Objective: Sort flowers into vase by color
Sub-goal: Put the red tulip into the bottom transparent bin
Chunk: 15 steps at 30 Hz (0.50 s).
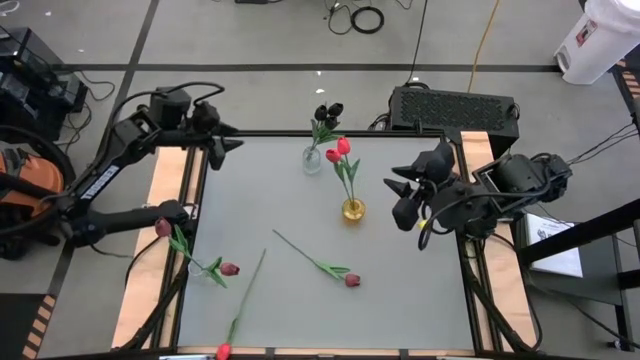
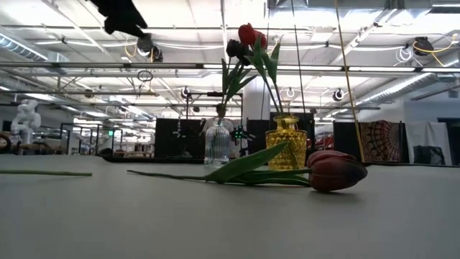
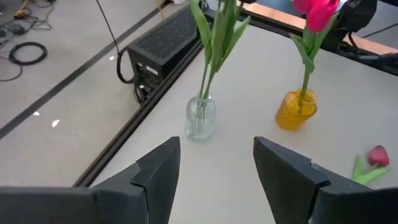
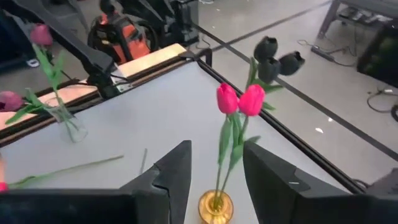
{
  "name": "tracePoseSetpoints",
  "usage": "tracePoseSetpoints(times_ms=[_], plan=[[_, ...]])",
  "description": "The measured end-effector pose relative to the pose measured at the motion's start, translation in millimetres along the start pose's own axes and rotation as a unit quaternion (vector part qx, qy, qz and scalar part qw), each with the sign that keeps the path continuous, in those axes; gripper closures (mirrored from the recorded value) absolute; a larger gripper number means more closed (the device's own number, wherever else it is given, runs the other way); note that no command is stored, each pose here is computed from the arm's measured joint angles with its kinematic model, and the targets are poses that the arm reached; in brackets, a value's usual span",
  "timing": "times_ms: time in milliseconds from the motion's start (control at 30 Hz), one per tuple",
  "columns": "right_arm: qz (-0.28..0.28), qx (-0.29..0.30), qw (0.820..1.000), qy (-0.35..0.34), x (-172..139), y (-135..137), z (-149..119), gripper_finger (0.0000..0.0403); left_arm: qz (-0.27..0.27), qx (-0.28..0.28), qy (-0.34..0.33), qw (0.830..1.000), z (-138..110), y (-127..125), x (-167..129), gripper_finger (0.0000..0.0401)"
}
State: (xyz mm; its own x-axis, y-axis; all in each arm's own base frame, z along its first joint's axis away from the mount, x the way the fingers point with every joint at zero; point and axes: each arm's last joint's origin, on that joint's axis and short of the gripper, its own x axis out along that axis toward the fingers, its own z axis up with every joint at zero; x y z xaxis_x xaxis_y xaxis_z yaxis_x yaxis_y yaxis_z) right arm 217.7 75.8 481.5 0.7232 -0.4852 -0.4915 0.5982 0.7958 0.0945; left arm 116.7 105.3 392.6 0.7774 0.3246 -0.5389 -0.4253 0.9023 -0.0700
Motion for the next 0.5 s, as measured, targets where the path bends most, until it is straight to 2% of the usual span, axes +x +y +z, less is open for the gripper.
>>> tracePoseSetpoints(times_ms=[167,333,500], plan=[[-0.005,0.001,1.000,0.005,0.6,-0.6,-1.5,0.0266,-0.003,0.003,0.000,1.000,-2.0,-2.1,-4.1,0.0191],[-0.001,0.006,1.000,0.004,0.6,0.3,-0.8,0.0266,-0.019,0.046,0.019,0.999,-5.5,-3.2,-2.7,0.0191],[0.000,0.023,1.000,0.003,0.7,0.6,-0.6,0.0266,-0.024,0.055,0.033,0.998,-6.4,-2.0,1.6,0.0191]])
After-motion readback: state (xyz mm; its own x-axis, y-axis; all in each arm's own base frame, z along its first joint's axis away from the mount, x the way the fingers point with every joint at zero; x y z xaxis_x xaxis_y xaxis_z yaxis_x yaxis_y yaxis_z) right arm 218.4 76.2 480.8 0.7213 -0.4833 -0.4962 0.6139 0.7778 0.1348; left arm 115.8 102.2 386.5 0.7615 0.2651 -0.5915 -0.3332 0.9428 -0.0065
